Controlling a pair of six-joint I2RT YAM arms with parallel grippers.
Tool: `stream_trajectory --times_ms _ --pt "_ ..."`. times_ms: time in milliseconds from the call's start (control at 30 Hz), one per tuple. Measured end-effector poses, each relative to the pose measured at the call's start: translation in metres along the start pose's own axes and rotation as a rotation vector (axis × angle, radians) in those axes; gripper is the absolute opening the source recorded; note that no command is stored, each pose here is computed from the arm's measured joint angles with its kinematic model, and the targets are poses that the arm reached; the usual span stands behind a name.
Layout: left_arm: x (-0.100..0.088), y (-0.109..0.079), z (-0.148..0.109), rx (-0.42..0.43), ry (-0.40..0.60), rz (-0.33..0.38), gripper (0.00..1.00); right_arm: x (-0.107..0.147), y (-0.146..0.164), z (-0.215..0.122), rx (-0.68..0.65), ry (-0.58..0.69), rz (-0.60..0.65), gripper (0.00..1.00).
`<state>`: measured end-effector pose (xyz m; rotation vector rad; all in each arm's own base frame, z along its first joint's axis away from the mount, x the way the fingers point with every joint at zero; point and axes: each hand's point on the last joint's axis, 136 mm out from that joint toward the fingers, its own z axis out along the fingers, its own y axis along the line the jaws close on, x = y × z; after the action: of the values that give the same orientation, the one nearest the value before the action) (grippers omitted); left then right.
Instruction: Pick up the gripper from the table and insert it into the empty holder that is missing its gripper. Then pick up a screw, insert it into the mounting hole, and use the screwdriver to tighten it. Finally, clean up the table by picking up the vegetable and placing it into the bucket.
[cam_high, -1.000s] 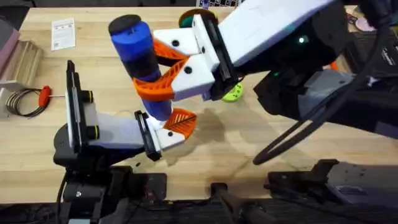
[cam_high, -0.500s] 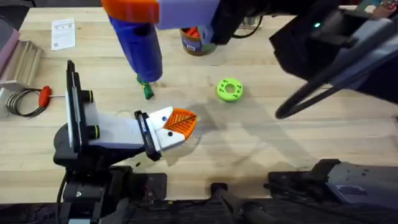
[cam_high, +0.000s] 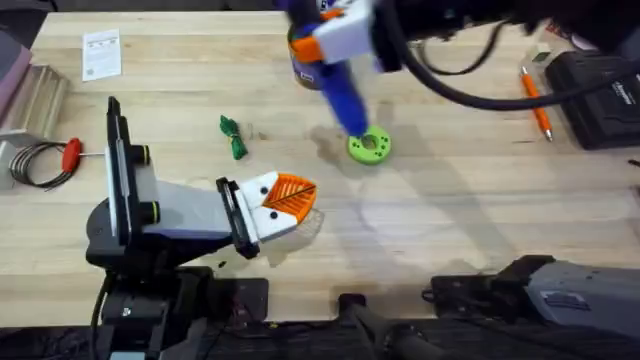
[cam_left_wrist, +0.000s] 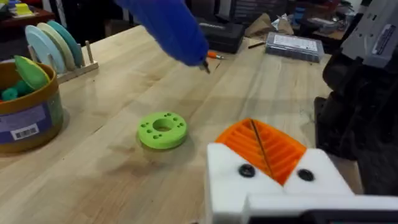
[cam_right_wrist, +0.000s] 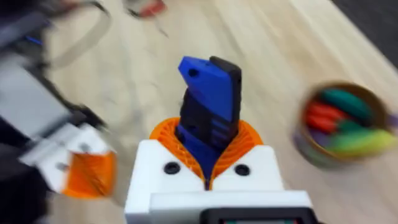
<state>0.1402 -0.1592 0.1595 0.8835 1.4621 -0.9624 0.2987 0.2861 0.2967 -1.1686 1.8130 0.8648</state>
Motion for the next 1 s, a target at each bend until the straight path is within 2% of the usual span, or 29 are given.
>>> stream_trajectory --times_ms 233,400,567,733,1000 --pt "0.000 0.000 0.000 0.000 0.000 0.000 0.005 0.038 -0.041 -0.067 0.298 0.211 -0.107 0.021" --pt "0.000 0.000 0.000 0.000 0.000 0.000 0.005 0.093 -0.065 -0.101 0.395 0.486 -0.167 0.021" --pt "0.000 0.000 0.000 0.000 0.000 0.000 0.005 0.134 -0.099 -0.116 0.422 0.676 -0.236 0.020" --pt "0.000 0.000 0.000 0.000 0.000 0.000 0.005 0.190 -0.120 -0.121 0.350 0.827 -0.267 0.020" --pt "0.000 0.000 0.000 0.000 0.000 0.000 0.005 0.257 -0.158 -0.112 0.274 0.925 -0.290 0.020"
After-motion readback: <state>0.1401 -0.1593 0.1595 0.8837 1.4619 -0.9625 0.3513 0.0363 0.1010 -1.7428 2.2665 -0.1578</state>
